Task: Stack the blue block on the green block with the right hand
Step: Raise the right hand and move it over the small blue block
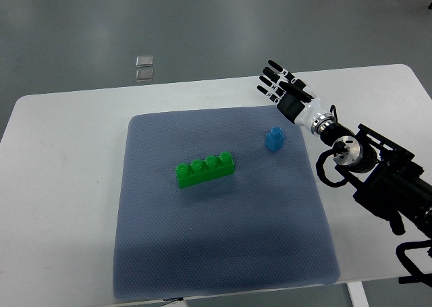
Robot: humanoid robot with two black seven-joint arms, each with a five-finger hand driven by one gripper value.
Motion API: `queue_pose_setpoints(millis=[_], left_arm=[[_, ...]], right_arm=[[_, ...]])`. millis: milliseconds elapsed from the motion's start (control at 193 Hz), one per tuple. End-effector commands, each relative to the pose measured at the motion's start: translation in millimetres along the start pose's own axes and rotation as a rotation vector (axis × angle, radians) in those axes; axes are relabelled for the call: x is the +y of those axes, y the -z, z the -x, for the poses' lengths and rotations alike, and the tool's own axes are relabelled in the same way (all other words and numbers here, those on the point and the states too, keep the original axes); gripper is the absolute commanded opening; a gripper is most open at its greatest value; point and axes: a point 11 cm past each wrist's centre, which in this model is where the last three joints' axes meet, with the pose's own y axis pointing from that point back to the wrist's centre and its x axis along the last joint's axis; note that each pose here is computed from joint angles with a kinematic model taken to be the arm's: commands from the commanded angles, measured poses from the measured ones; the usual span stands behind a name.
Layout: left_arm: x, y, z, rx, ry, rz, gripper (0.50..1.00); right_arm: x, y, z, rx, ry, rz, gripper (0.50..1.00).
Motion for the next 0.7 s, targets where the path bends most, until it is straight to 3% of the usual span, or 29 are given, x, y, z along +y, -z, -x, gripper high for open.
queue_pose_setpoints(millis=[0,570,694], left_arm=[[0.0,-0.1,0.1,0.004,0.001,0.000,1.000],[0.1,-0.2,1.9,0.004,0.004,0.001,1.000],[0.3,-1.4,5.1,0.003,0.013,0.003,1.000]], right_arm=[[-0.4,0.1,0.9,0.001,0.003,0.001,0.928],[-2.7,13.1,9.0,0.036,0.045,0.020,0.924],[-7.3,37.8,16.7,0.294,0.092,0.106,0.924]])
